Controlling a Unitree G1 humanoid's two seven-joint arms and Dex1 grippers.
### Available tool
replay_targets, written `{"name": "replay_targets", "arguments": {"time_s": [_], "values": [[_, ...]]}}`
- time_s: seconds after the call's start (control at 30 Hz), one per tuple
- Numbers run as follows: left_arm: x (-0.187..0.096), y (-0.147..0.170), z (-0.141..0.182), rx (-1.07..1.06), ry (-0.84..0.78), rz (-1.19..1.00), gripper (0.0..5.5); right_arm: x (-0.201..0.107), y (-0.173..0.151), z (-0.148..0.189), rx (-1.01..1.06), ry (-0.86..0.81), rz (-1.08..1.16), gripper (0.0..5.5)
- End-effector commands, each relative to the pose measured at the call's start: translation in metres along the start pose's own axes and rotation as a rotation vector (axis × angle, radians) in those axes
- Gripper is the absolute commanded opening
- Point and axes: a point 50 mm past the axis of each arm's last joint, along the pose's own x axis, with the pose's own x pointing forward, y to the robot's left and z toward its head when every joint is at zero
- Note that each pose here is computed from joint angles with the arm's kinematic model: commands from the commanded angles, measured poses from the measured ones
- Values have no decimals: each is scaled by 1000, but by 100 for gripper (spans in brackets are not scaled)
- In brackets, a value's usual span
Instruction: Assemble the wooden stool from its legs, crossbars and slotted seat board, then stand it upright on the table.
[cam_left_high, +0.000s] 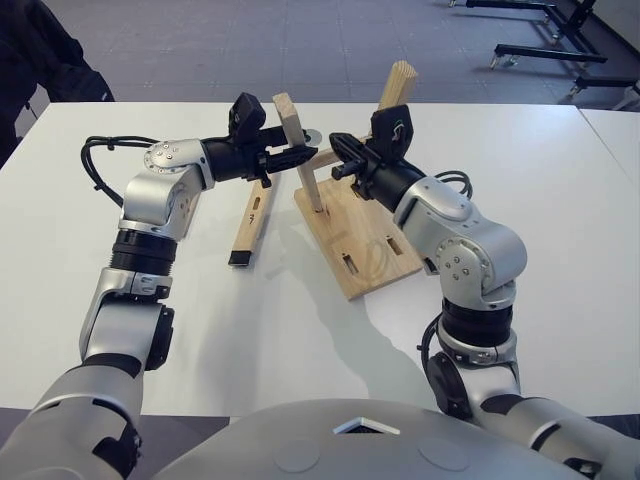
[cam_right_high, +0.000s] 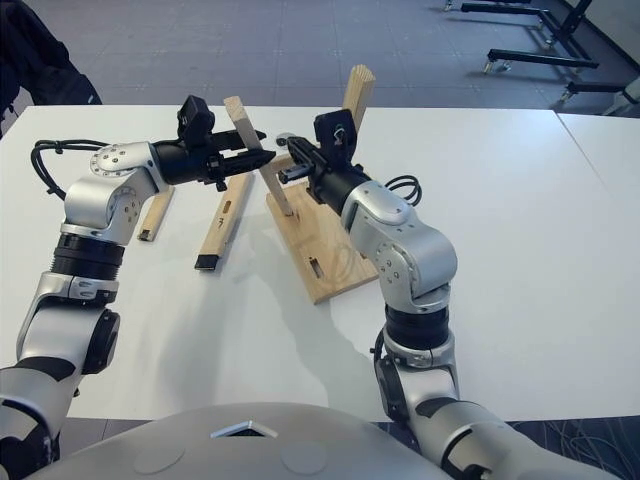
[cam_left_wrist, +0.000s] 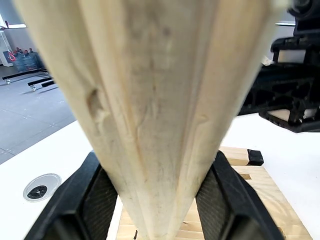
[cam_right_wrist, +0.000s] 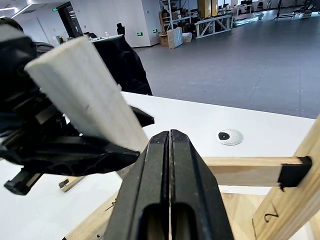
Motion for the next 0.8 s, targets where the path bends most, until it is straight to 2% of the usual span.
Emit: {"name": "replay_targets", "arguments": {"time_s": [0.03,0.2,0.4,0.8], "values": [[-5,3,-5,-52,32,12,204,-1,-7,3,-21,12,-18,2],[-14,7,5,-117,-38,-30,204,-5,-23,11,-89,20,-38,2],[-19,6,8,-109,-43,-59,204,-20,-62,14,-180,81,-94,2],[-21,-12,7,-55,-8,-177,204,-21,-67,41,-120,-3,-64,2]]}}
